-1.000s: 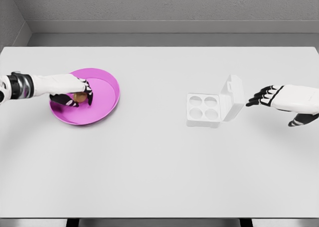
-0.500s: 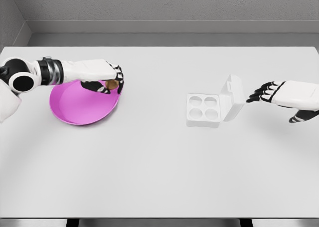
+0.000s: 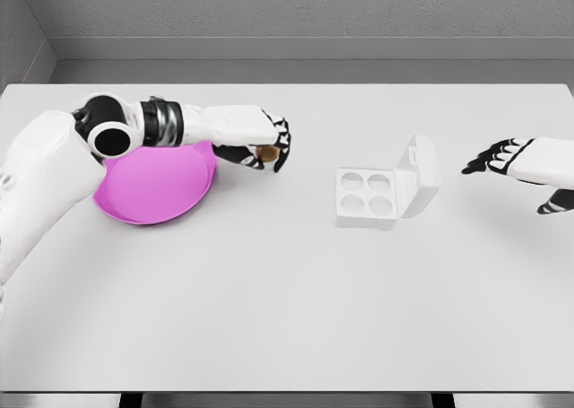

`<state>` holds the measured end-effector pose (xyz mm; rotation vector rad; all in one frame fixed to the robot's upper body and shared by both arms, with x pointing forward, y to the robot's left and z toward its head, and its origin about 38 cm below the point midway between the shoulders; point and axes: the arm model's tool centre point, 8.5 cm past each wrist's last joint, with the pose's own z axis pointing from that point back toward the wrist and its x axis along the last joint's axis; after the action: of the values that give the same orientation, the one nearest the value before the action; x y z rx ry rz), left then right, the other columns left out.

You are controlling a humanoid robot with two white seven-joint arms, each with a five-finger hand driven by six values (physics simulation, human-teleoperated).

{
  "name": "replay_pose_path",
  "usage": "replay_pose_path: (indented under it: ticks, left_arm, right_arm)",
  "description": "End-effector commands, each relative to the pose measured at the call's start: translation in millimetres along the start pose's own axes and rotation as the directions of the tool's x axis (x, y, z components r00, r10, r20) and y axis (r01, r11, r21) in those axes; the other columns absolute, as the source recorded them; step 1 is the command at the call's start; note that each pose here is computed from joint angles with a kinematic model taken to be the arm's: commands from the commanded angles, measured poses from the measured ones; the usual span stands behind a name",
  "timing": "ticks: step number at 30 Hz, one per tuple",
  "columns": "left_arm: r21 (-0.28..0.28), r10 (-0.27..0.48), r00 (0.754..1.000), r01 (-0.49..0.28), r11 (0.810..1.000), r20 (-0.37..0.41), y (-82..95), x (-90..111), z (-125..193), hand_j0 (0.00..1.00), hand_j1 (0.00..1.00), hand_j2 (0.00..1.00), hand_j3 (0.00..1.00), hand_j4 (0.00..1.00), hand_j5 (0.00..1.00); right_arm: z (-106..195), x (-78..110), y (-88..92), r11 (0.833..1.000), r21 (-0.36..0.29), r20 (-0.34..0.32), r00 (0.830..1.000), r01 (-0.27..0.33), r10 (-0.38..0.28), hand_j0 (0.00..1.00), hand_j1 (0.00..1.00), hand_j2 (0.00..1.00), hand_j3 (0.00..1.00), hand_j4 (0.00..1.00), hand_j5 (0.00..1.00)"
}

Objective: Pack egg into the box and close the box lid

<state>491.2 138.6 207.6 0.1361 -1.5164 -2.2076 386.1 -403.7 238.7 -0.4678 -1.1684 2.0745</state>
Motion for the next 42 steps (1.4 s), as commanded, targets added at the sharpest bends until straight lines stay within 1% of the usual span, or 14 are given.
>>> replay_pose_path:
  ticks: [1, 5, 8, 9, 12, 15, 19, 21, 23, 27, 34, 38, 40, 42]
  left_arm:
    - [0.009, 0.008, 0.999, -0.008, 1.000, 0.036, 2.2, 11, -16, 0.35, 0.35, 0.35, 0.35, 0.35, 0.35]
    - [-0.003, -0.008, 0.996, 0.008, 1.000, 0.090, 4.9, 29, -40, 0.35, 0.35, 0.35, 0.35, 0.35, 0.35]
    - [0.004, -0.029, 0.992, 0.029, 1.000, 0.125, 14.7, 41, -53, 0.35, 0.35, 0.35, 0.35, 0.35, 0.35]
    - [0.010, -0.042, 0.989, 0.041, 0.999, 0.141, 21.2, 47, -59, 0.35, 0.35, 0.35, 0.35, 0.35, 0.35]
    - [0.003, -0.065, 0.978, 0.066, 0.998, 0.198, 26.7, 69, -80, 0.35, 0.35, 0.35, 0.35, 0.35, 0.35]
    - [0.013, -0.071, 0.973, 0.070, 0.997, 0.219, 32.0, 78, -88, 0.35, 0.35, 0.35, 0.35, 0.35, 0.35]
    - [0.007, -0.062, 0.974, 0.062, 0.998, 0.217, 29.5, 77, -92, 0.35, 0.35, 0.35, 0.35, 0.35, 0.35]
    - [-0.030, -0.001, 0.986, 0.006, 1.000, 0.169, 12.9, 57, -91, 0.35, 0.35, 0.35, 0.35, 0.35, 0.35]
    - [-0.057, 0.000, 0.982, 0.011, 0.998, 0.187, 4.9, 64, -100, 0.35, 0.35, 0.35, 0.35, 0.35, 0.35]
    - [-0.067, -0.004, 0.975, 0.019, 0.998, 0.224, 2.2, 79, -111, 0.36, 0.36, 0.36, 0.36, 0.36, 0.36]
    - [-0.064, -0.004, 0.976, 0.018, 0.998, 0.219, 4.1, 76, -109, 0.38, 0.38, 0.38, 0.38, 0.38, 0.38]
    - [-0.063, -0.004, 0.976, 0.018, 0.998, 0.219, 4.9, 76, -108, 0.44, 0.44, 0.44, 0.44, 0.44, 0.44]
    - [-0.061, -0.007, 0.975, 0.021, 0.998, 0.221, 6.2, 77, -109, 0.55, 0.55, 0.55, 0.55, 0.55, 0.55]
    - [-0.061, -0.007, 0.975, 0.021, 0.998, 0.221, 6.2, 77, -109, 0.57, 0.57, 0.57, 0.57, 0.57, 0.57]
  right_arm:
    - [1, -0.5, -0.5, 1.000, -0.004, -0.001, 1.000, 0.005, -0.005, 1.00, 1.00, 1.00, 1.00, 1.00, 1.00]
    - [1, -0.7, -0.6, 1.000, -0.003, -0.002, 1.000, 0.004, -0.004, 1.00, 1.00, 1.00, 1.00, 1.00, 1.00]
    - [1, -0.9, -0.6, 1.000, -0.002, -0.004, 1.000, 0.004, -0.004, 1.00, 1.00, 1.00, 1.00, 1.00, 1.00]
    - [1, -0.9, -0.6, 1.000, -0.002, -0.004, 1.000, 0.004, -0.004, 1.00, 1.00, 1.00, 1.00, 1.00, 1.00]
    - [1, -0.9, -0.6, 1.000, -0.002, -0.004, 1.000, 0.004, -0.004, 1.00, 1.00, 1.00, 1.00, 1.00, 1.00]
    - [1, -0.9, -0.6, 1.000, -0.002, -0.004, 1.000, 0.004, -0.004, 1.00, 1.00, 1.00, 1.00, 1.00, 1.00]
    - [1, 0.3, -1.5, 1.000, -0.004, 0.000, 1.000, 0.002, -0.002, 1.00, 1.00, 1.00, 1.00, 1.00, 1.00]
    - [1, 0.6, -2.3, 1.000, -0.007, 0.002, 1.000, 0.002, -0.002, 1.00, 1.00, 1.00, 1.00, 1.00, 1.00]
    - [1, 1.0, -2.6, 1.000, -0.008, 0.003, 1.000, 0.001, -0.001, 1.00, 1.00, 1.00, 1.00, 1.00, 1.00]
    - [1, 1.4, -2.8, 1.000, -0.008, 0.004, 1.000, 0.000, 0.000, 1.00, 1.00, 1.00, 1.00, 1.00, 1.00]
    - [1, 1.4, -2.8, 1.000, -0.008, 0.004, 1.000, 0.000, 0.000, 1.00, 1.00, 1.00, 1.00, 1.00, 1.00]
    - [1, 1.8, -3.1, 1.000, -0.008, 0.005, 1.000, -0.001, 0.001, 1.00, 1.00, 1.00, 1.00, 1.00, 1.00]
    - [1, 1.8, -3.1, 1.000, -0.008, 0.005, 1.000, -0.001, 0.001, 1.00, 1.00, 1.00, 1.00, 1.00, 1.00]
    - [1, 1.8, -3.1, 1.000, -0.008, 0.005, 1.000, -0.001, 0.001, 1.00, 1.00, 1.00, 1.00, 1.00, 1.00]
